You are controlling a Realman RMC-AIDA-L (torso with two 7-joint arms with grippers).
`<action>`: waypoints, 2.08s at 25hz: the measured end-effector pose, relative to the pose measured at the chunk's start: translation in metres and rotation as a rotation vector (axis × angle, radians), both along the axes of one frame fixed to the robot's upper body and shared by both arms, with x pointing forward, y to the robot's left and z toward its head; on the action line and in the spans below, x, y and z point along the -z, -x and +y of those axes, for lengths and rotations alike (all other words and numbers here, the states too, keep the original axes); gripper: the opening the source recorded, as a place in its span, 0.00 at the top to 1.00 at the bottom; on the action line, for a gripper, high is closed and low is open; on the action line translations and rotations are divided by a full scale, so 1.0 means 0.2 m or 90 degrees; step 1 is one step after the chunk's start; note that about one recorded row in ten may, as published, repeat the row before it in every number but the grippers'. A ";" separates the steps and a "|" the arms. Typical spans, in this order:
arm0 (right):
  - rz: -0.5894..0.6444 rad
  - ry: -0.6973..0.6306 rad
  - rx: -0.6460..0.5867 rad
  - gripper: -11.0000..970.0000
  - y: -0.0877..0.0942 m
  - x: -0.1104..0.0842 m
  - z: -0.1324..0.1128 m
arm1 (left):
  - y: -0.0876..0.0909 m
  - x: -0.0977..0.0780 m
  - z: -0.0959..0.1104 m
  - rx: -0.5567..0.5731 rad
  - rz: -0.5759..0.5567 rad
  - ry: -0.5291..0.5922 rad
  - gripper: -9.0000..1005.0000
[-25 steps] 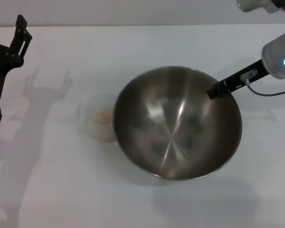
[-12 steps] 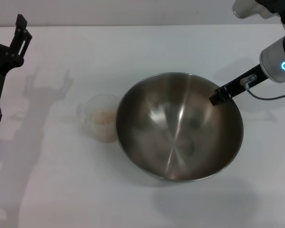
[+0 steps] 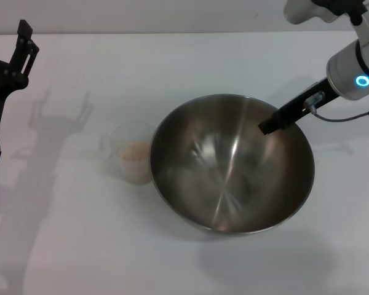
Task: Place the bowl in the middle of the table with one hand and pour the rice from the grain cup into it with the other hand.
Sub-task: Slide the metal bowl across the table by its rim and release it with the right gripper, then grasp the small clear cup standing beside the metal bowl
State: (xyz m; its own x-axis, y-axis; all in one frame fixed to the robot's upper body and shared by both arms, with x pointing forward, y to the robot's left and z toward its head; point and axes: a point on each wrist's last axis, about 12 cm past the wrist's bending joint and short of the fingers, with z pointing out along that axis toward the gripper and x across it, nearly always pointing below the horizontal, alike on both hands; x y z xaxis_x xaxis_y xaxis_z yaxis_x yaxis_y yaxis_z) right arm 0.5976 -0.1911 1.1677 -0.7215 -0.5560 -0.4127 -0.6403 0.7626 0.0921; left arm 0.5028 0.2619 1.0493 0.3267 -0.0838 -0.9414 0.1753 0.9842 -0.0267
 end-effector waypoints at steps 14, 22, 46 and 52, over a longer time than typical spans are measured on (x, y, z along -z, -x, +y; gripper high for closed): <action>-0.112 0.030 -0.043 0.57 -0.03 -0.19 0.08 | 0.10 0.01 0.05 -0.023 -0.021 0.007 0.20; -0.311 -0.006 -0.038 0.57 -0.03 -0.33 0.07 | 0.11 0.02 0.07 -0.030 -0.018 0.004 0.21; -1.019 -0.344 0.245 0.57 0.30 0.30 -0.30 | 0.15 0.08 0.08 -0.021 0.029 -0.017 0.21; -0.955 -0.315 0.333 0.57 0.37 0.48 -0.51 | 0.23 0.14 0.07 0.016 0.063 -0.046 0.22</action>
